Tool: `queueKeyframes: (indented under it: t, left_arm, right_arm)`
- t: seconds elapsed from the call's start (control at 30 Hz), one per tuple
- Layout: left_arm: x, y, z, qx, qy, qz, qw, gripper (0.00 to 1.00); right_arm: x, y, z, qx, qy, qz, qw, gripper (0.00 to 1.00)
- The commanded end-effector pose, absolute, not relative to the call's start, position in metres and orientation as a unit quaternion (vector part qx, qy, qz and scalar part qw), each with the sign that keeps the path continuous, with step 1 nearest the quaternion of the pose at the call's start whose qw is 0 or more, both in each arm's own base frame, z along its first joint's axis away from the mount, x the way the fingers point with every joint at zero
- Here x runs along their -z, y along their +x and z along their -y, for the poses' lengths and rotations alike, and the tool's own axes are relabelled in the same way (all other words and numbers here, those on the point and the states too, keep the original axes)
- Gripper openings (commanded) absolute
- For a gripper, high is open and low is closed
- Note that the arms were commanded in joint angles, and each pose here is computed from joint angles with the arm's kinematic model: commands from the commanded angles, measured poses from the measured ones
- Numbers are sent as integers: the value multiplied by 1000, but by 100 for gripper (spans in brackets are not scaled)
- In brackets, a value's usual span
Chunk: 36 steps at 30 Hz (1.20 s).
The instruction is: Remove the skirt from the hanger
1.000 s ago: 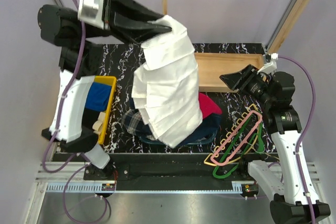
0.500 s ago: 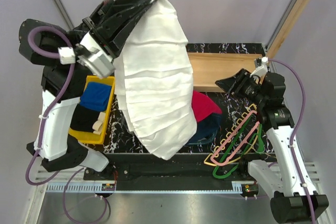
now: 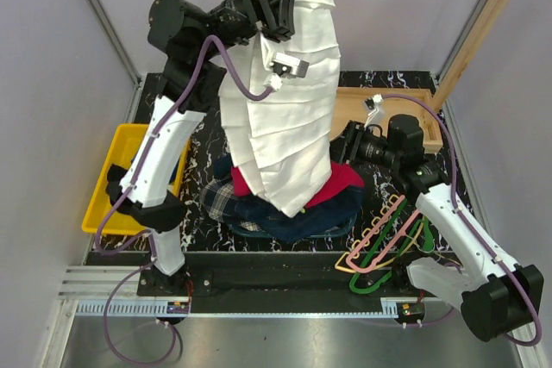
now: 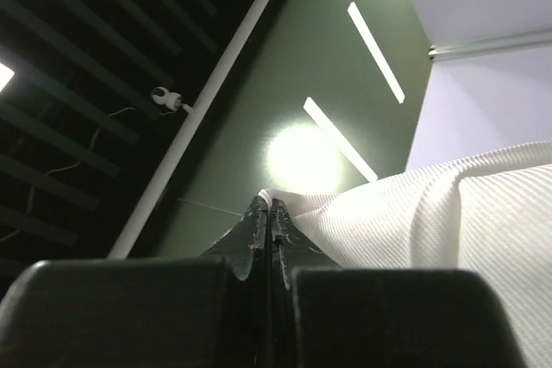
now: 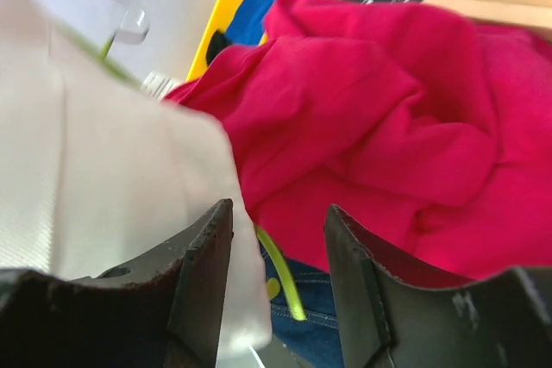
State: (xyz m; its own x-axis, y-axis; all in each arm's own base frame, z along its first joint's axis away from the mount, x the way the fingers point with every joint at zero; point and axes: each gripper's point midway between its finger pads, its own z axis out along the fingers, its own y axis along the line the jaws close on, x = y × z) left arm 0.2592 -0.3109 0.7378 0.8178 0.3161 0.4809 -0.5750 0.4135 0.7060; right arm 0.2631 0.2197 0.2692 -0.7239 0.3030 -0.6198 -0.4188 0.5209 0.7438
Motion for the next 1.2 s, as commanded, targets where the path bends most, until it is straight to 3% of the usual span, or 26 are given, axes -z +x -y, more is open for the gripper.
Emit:
queueKeyframes:
  t: [0.0, 0.3, 0.47, 0.57, 0.7, 0.8, 0.83, 0.97, 1.17]
  left_arm:
    - [-803, 197, 256, -402, 336, 212, 825, 0]
    - [-814, 163, 221, -461, 334, 210, 795, 0]
    - [-810, 133, 225, -458, 336, 265, 779, 7]
    - [-810, 100, 228, -431, 320, 309, 785, 14]
    - [-805, 70, 233, -412, 305, 339, 789, 14]
    - [-801, 65, 236, -417, 312, 341, 782, 14]
    - [-799, 65, 240, -416, 317, 343, 780, 14]
    - [-799, 50, 251, -397, 310, 361, 785, 14]
    - [-786, 44, 268, -390, 311, 390, 774, 7]
  right_arm:
    - [-286, 256, -227, -499, -86, -762, 404, 55]
    - [-287, 240, -228, -515, -104, -753, 395, 53]
    - [-305, 235, -234, -541, -107, -733, 399, 51]
    - [-323, 233, -239, -562, -108, -709, 412, 60]
    - [-350, 231, -242, -597, -108, -664, 436, 66]
    - [-358, 227, -245, -632, -96, -641, 425, 85]
    - [-351, 225, -246, -640, -95, -641, 413, 100]
    - [-320, 228, -254, -668, -65, -649, 357, 100]
    - [-297, 229, -264, -649, -96, -672, 344, 100]
